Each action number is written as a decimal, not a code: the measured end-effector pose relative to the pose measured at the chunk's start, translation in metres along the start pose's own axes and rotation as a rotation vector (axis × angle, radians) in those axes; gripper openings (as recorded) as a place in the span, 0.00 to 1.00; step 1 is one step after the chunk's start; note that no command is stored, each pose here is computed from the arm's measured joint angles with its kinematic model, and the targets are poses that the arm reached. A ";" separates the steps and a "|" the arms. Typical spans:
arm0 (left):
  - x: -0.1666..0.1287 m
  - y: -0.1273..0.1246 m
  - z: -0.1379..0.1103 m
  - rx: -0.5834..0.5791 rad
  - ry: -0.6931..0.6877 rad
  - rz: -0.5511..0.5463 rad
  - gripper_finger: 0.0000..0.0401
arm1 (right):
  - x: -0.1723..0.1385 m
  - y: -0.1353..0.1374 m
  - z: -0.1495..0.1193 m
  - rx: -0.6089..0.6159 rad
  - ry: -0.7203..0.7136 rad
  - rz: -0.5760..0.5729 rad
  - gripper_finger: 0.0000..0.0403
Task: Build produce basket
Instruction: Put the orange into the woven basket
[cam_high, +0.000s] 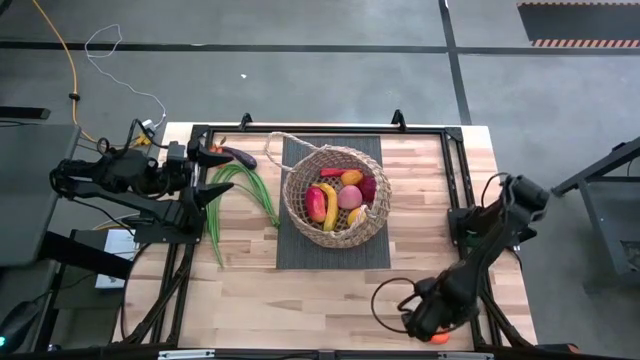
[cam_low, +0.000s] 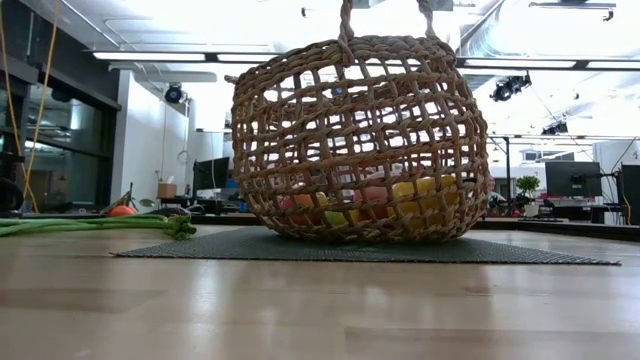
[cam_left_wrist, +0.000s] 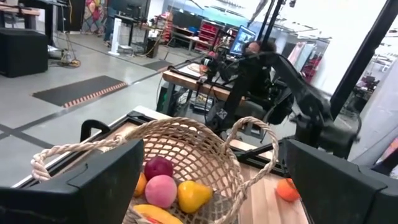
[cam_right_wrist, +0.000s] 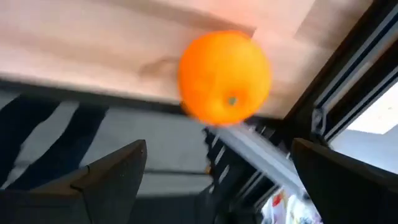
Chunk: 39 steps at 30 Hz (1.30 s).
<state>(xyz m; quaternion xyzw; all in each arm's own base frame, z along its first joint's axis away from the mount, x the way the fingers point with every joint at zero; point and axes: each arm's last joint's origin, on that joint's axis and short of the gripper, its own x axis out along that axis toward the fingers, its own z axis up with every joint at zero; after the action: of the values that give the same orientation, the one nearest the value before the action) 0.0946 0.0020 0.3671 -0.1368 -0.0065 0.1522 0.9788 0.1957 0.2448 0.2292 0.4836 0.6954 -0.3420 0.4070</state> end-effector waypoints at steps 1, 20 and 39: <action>0.000 0.000 0.000 -0.002 -0.004 -0.001 0.93 | 0.006 0.002 0.002 0.014 -0.014 -0.021 0.96; 0.000 -0.001 0.003 -0.016 -0.032 -0.010 0.93 | 0.076 0.025 0.019 0.045 -0.046 -0.223 0.96; 0.000 -0.001 0.003 -0.020 -0.034 0.002 0.93 | 0.087 0.027 0.023 0.008 -0.069 -0.254 0.81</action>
<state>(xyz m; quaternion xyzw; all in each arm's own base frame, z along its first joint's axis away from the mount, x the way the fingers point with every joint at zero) 0.0946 0.0024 0.3705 -0.1439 -0.0248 0.1555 0.9770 0.2095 0.2671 0.1394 0.3811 0.7353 -0.4100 0.3821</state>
